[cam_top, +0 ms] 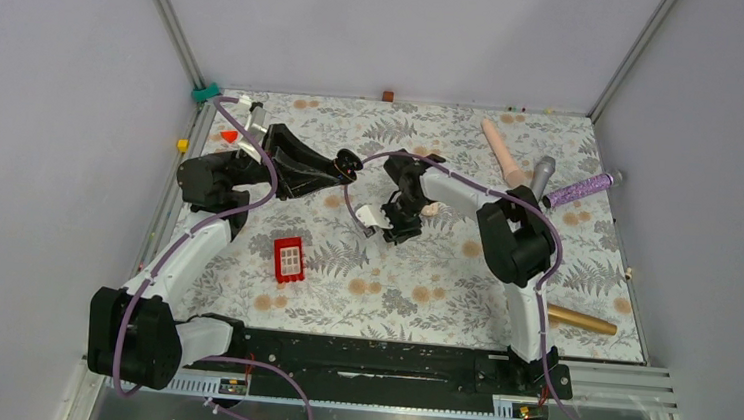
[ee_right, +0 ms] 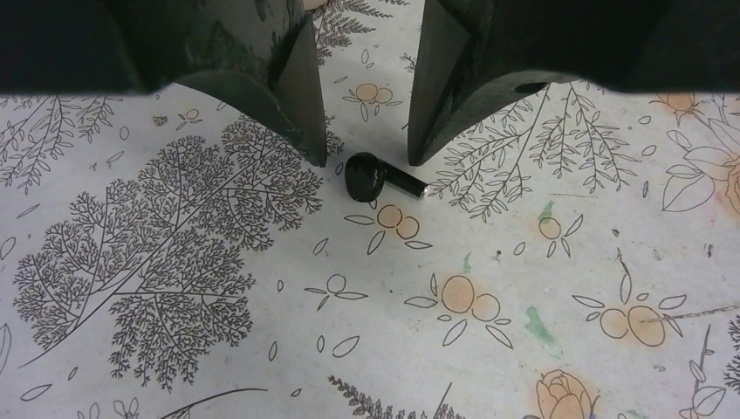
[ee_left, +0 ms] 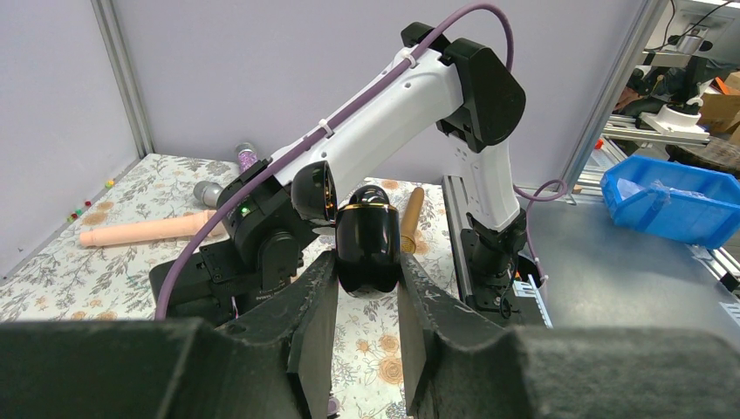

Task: Insert the wireless bluetooth earbuds into the charging case
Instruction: Pick up the right earbud from the center of the board.

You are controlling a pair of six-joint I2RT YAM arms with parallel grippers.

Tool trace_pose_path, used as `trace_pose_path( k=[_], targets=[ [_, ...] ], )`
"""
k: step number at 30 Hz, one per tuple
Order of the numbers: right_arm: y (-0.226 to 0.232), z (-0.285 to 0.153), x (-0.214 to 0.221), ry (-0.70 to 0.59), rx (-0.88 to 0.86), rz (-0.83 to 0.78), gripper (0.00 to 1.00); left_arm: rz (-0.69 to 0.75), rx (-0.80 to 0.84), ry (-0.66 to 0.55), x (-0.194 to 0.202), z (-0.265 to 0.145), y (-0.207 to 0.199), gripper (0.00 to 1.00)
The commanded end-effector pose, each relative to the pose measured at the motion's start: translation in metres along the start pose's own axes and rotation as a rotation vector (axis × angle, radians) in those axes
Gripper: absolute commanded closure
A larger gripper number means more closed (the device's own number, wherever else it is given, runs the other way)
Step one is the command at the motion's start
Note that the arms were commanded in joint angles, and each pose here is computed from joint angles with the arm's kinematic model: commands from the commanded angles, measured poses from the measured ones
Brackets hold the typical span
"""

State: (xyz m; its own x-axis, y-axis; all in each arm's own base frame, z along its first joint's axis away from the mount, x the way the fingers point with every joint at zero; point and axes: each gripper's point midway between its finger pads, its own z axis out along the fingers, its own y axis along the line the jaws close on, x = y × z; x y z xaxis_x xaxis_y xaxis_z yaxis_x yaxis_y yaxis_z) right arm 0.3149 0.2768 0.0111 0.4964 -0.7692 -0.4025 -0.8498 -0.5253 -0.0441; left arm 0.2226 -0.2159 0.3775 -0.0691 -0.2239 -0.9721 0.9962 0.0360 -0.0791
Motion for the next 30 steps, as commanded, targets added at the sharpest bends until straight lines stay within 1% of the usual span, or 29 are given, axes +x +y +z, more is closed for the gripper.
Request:
trace_pose_path(
  k=[1, 8, 20, 26, 30],
  targets=[
    [-0.002, -0.003, -0.01, -0.005, -0.012, -0.034, 0.54, 0.069, 0.007, -0.022, -0.013, 0.001, -0.004, 1.0],
    [-0.005, -0.011, -0.019, -0.026, -0.015, 0.003, 0.5, 0.069, 0.005, -0.023, -0.012, 0.001, -0.003, 1.0],
    [-0.002, -0.008, -0.018, -0.016, -0.06, 0.052, 0.5, 0.072, 0.001, -0.023, -0.011, 0.0, -0.002, 1.0],
    [0.002, -0.002, -0.015, 0.01, -0.079, 0.051, 0.51, 0.07, 0.0, -0.022, -0.01, 0.0, -0.001, 1.0],
    [0.0, -0.002, -0.018, 0.0, -0.075, 0.059, 0.51, 0.071, -0.002, -0.023, -0.009, 0.0, -0.001, 1.0]
  ],
)
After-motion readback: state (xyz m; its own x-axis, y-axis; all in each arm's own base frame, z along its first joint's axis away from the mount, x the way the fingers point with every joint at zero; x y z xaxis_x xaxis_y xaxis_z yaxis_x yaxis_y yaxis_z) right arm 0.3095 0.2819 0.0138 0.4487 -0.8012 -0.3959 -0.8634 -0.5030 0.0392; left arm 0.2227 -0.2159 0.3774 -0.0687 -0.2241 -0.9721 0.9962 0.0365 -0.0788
